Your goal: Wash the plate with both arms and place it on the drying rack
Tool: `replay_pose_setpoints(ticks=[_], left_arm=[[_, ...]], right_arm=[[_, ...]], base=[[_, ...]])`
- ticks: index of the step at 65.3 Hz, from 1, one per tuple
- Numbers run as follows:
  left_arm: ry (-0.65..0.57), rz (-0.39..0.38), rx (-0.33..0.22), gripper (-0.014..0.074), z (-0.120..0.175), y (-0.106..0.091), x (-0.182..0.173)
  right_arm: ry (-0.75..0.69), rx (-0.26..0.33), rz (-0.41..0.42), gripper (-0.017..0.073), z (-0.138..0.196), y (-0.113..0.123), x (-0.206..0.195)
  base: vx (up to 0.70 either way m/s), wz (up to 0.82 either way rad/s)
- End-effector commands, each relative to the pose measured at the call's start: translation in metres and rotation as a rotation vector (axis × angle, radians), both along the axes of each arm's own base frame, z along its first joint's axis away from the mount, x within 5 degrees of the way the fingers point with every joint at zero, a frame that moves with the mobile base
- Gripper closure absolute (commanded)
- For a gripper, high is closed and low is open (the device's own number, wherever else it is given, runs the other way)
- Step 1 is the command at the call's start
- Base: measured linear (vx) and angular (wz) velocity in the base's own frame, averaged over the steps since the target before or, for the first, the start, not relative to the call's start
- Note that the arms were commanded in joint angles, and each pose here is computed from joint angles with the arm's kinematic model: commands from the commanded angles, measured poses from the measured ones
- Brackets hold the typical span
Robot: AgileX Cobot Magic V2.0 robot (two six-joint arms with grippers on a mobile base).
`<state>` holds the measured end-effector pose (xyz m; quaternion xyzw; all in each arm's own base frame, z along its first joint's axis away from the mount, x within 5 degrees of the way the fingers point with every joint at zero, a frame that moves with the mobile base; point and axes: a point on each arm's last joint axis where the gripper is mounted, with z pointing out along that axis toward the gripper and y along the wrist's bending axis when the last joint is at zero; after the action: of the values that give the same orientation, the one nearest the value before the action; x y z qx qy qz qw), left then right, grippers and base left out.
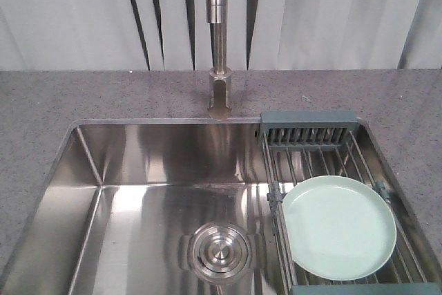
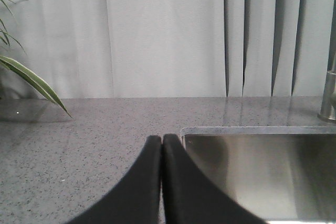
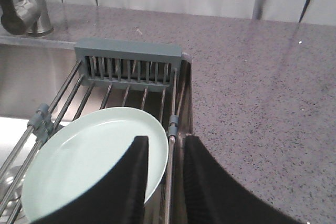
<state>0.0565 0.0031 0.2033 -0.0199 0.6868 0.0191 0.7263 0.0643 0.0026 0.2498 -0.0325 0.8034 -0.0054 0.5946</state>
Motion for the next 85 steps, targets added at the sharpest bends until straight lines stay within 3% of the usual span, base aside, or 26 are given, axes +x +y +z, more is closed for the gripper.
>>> replay_pose_setpoints(ticks=[1, 18, 41, 85], left_arm=[[-0.114, 0.002, -0.006, 0.0600, 0.016, 0.000, -0.003], [-0.114, 0.002, -0.006, 0.0600, 0.016, 0.000, -0.003], [-0.113, 0.002, -0.006, 0.0600, 0.016, 0.000, -0.003], [-0.113, 0.002, -0.006, 0.0600, 0.016, 0.000, -0.003]], right_arm=[[-0.174, 0.000, -0.021, 0.0451, 0.001, -0.002, -0.002], [-0.280, 0.024, -0.028, 0.0536, -0.026, -0.002, -0.007], [-0.321, 0.024, -0.034, 0.0540, -0.051, -0.003, -0.008], [-0.397, 0.024, -0.039, 0.0540, -0.044, -0.003, -0.008]], base=[[0.00, 0.00], [0.00, 0.00], [0.00, 0.00], [0.00, 0.00]])
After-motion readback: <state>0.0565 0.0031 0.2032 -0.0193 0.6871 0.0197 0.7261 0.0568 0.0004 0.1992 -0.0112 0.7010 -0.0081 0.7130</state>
